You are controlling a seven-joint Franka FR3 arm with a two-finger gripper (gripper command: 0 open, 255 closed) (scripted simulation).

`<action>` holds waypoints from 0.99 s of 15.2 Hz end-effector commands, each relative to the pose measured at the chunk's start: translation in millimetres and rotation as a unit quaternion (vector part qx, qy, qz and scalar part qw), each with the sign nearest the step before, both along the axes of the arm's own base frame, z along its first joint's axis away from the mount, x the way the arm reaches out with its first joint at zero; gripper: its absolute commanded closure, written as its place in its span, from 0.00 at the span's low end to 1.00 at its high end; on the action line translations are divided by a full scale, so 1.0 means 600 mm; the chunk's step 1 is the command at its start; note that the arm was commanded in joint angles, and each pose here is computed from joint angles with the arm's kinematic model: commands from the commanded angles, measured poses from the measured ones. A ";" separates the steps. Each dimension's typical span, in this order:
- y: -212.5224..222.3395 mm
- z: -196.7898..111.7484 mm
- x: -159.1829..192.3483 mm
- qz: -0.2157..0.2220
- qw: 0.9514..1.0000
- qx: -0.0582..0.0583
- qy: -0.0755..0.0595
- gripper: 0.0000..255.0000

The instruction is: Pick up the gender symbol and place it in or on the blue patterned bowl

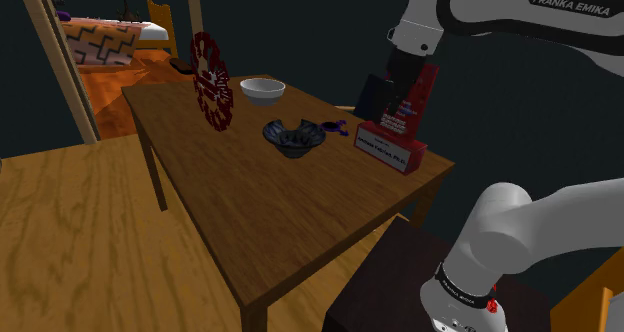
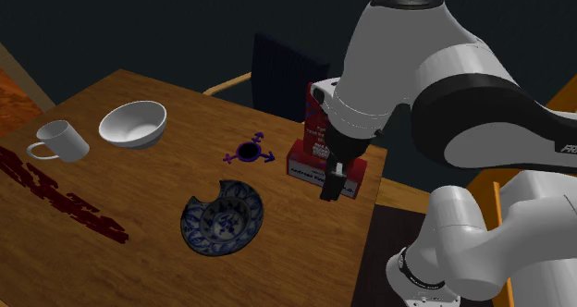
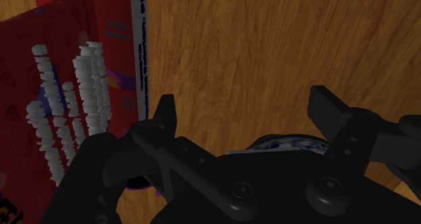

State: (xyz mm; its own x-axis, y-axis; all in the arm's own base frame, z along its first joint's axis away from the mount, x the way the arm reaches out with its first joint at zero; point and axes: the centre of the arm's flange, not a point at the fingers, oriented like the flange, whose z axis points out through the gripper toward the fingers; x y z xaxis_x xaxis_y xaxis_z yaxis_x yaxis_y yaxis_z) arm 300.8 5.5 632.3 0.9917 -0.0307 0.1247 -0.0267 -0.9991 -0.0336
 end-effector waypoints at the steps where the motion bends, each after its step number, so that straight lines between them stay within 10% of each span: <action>1: 0.000 0.000 0.000 0.000 1.000 0.000 0.000 0.00; 15: -0.149 -0.123 0.279 0.016 0.994 -0.032 0.100 0.00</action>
State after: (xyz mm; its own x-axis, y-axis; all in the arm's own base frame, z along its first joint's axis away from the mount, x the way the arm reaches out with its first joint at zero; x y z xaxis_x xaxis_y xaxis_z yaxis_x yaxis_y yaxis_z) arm 459.3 -76.7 566.9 0.9982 0.0001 -0.0596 0.0018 -0.9996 0.0277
